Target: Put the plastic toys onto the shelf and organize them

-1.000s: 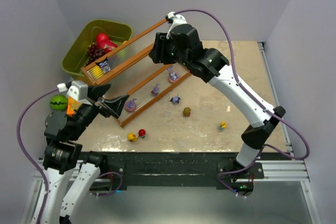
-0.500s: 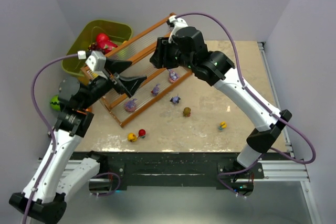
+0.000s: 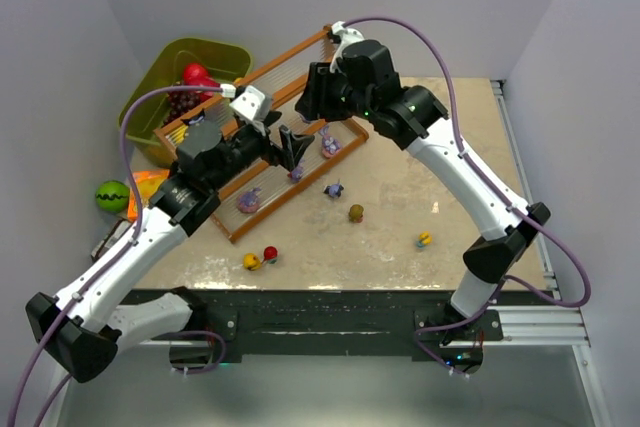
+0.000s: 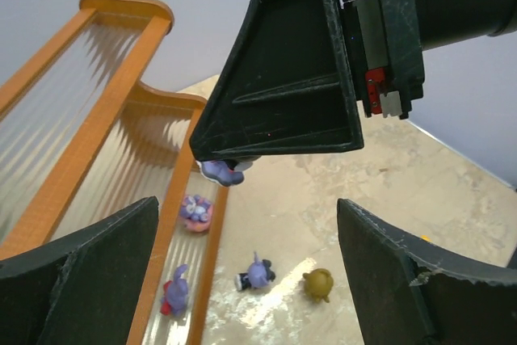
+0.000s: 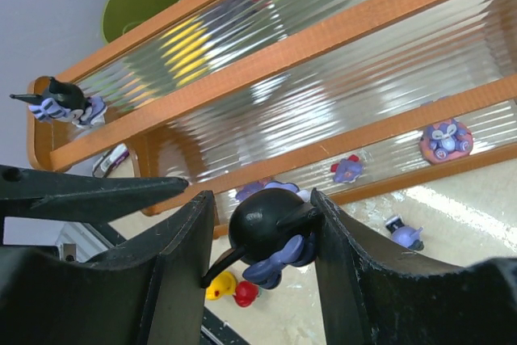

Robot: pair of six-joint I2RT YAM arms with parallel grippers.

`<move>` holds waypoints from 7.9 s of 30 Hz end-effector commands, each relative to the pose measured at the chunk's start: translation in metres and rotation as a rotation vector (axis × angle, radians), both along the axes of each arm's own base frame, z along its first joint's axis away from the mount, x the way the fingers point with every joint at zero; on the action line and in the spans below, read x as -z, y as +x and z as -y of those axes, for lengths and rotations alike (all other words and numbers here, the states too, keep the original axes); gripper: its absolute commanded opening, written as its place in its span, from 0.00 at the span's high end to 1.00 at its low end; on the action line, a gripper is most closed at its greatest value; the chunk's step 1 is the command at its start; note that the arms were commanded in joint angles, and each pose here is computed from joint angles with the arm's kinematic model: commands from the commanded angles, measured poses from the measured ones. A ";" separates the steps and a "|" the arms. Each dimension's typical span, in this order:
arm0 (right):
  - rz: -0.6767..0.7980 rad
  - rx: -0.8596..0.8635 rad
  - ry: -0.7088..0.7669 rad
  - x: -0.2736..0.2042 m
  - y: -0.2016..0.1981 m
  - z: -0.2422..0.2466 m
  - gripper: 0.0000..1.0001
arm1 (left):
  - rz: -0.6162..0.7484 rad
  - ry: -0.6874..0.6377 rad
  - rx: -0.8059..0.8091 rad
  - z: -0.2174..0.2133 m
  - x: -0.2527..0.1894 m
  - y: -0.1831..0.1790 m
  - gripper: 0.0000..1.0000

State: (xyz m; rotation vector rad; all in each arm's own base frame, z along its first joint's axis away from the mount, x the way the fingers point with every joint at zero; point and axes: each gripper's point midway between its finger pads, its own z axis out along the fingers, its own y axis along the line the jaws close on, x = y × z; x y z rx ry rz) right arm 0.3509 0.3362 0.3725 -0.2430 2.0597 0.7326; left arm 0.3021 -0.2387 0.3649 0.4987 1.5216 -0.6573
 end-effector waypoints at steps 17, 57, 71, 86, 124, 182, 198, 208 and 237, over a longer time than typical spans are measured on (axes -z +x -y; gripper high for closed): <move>-0.027 -0.124 0.146 -0.035 -0.028 0.001 0.96 | 0.163 0.034 -0.047 0.021 -0.010 0.016 0.34; -0.043 -0.199 0.247 -0.039 -0.044 0.002 0.52 | 0.141 -0.016 -0.078 0.030 -0.011 0.021 1.00; -0.007 -0.181 0.303 -0.047 -0.049 0.010 0.37 | 0.125 -0.024 -0.058 0.026 -0.007 0.010 1.00; 0.186 0.037 0.460 -0.109 -0.040 0.075 0.33 | 0.067 -0.156 -0.182 0.000 -0.029 0.008 1.00; 0.211 -0.043 0.272 0.101 -0.082 0.101 0.31 | 0.189 -0.155 -0.055 0.001 -0.059 0.149 1.00; 0.125 -0.087 0.387 0.139 -0.095 0.088 0.32 | 0.112 -0.058 -0.030 0.047 0.003 0.263 0.96; 0.120 -0.095 0.403 0.138 -0.095 0.086 0.33 | 0.100 -0.059 -0.045 0.037 0.007 0.259 0.78; 0.122 -0.090 0.408 0.137 -0.096 0.087 0.33 | 0.099 -0.054 -0.040 0.036 0.010 0.257 0.65; 0.108 -0.080 0.406 0.140 -0.092 0.085 0.33 | 0.126 -0.068 -0.018 0.032 0.000 0.247 0.41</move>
